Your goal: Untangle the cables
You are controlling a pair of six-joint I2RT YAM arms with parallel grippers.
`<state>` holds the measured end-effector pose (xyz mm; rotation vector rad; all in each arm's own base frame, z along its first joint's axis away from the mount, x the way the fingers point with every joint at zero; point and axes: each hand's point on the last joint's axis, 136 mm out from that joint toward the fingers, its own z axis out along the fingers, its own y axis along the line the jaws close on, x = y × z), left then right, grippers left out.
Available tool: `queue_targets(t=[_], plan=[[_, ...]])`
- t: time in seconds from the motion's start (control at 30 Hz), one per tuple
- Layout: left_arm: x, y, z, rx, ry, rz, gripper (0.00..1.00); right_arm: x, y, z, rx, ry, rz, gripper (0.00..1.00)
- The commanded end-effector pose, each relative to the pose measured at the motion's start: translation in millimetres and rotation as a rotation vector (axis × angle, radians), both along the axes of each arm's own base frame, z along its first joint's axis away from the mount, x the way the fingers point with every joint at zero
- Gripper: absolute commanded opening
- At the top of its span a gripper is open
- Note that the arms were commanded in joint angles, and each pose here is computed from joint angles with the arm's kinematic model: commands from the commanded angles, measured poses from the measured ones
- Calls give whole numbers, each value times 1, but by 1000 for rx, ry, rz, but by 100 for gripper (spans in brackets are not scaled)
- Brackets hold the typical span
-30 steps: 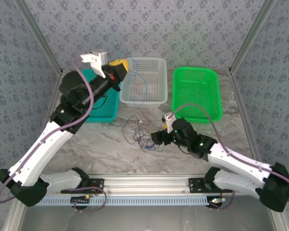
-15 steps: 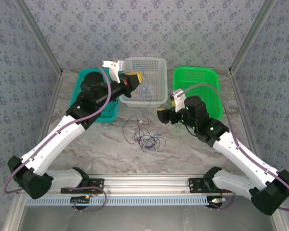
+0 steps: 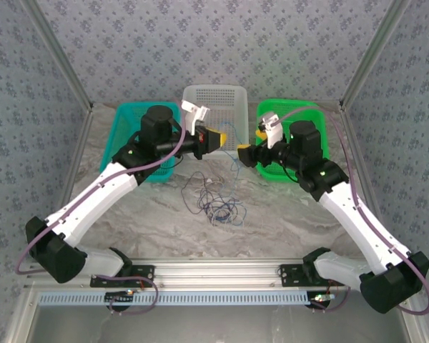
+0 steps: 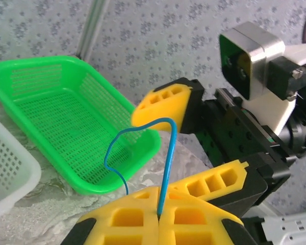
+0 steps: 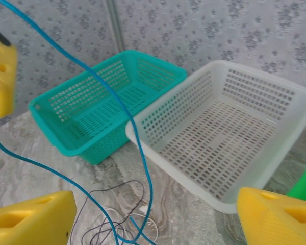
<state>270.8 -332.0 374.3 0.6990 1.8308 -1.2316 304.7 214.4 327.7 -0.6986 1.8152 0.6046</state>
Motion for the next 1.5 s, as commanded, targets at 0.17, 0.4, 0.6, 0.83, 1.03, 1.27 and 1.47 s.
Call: queue_targets(t=[0.17, 0.4, 0.6, 0.83, 1.03, 1.27, 1.47], plan=[[-48, -14, 16, 13, -110, -259, 0, -11, 18, 14, -10, -51, 164, 83], [-55, -10, 6, 57, -124, -294, 0, -26, 25, 13, -16, -48, 258, 51], [-47, -11, -4, 82, -119, -262, 8, -27, 23, 8, -23, -22, 253, 0], [5, 11, -34, 243, -99, 62, 77, 22, -32, 18, -152, 23, -96, 0], [18, 25, -49, 261, -101, 180, 99, 54, -78, 46, -185, 35, -329, 0], [15, 29, -68, 259, -67, 195, 99, 97, -118, 18, -261, 121, -516, 0], [8, 36, -89, 266, -27, 207, 100, 129, -152, -43, -280, 208, -627, 0]])
